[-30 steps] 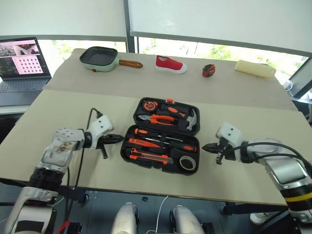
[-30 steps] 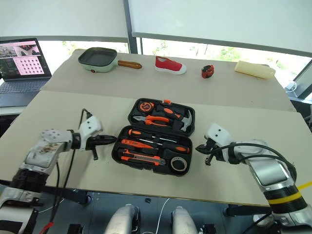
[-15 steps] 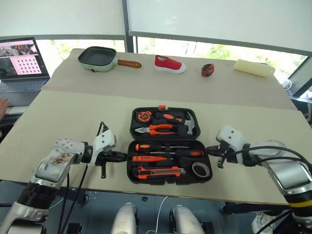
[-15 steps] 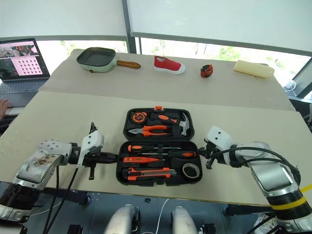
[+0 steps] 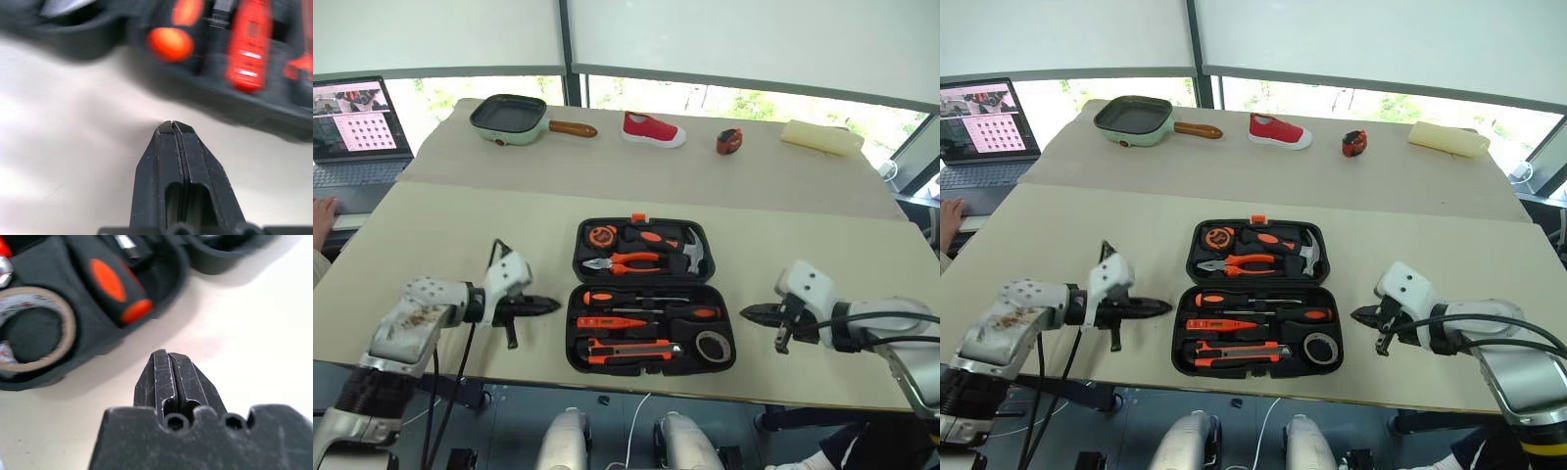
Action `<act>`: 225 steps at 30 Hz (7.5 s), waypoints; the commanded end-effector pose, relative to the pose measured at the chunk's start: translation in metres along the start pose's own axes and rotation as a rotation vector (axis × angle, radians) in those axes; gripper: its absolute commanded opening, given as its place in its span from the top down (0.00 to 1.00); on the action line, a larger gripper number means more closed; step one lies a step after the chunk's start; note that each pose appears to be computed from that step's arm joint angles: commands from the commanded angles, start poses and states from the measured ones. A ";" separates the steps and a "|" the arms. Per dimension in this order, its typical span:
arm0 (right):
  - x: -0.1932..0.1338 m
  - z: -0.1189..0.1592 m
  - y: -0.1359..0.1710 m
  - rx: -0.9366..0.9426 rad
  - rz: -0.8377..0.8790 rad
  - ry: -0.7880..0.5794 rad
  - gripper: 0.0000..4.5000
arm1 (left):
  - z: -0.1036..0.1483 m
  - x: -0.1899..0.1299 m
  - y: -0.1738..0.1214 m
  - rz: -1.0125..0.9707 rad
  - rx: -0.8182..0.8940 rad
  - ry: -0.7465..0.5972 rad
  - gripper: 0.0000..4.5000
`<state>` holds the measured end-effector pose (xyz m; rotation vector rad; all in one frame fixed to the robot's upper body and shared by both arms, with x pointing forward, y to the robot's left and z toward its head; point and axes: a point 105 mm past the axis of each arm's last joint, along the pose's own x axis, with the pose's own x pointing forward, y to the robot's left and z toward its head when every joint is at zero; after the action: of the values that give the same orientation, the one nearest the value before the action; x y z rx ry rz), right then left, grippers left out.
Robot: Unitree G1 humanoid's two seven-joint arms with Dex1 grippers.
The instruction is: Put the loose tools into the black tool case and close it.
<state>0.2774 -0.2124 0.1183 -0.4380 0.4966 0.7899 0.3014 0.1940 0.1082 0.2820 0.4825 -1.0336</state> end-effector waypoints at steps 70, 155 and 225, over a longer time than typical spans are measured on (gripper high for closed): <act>0.016 0.064 0.007 -0.096 -0.216 -0.528 1.00 | 0.076 0.031 -0.010 0.362 0.148 -0.507 1.00; 0.000 0.000 0.080 -0.121 0.228 -0.190 1.00 | 0.096 0.023 -0.040 -0.326 0.375 -0.180 0.86; 0.078 0.038 0.121 -0.226 0.133 -0.399 1.00 | 0.051 0.091 -0.073 -0.534 0.723 -0.020 0.86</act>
<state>0.2242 -0.0669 0.0608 -0.4087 0.1819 1.1422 0.2951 0.0640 0.1321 0.7766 0.0228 -1.6708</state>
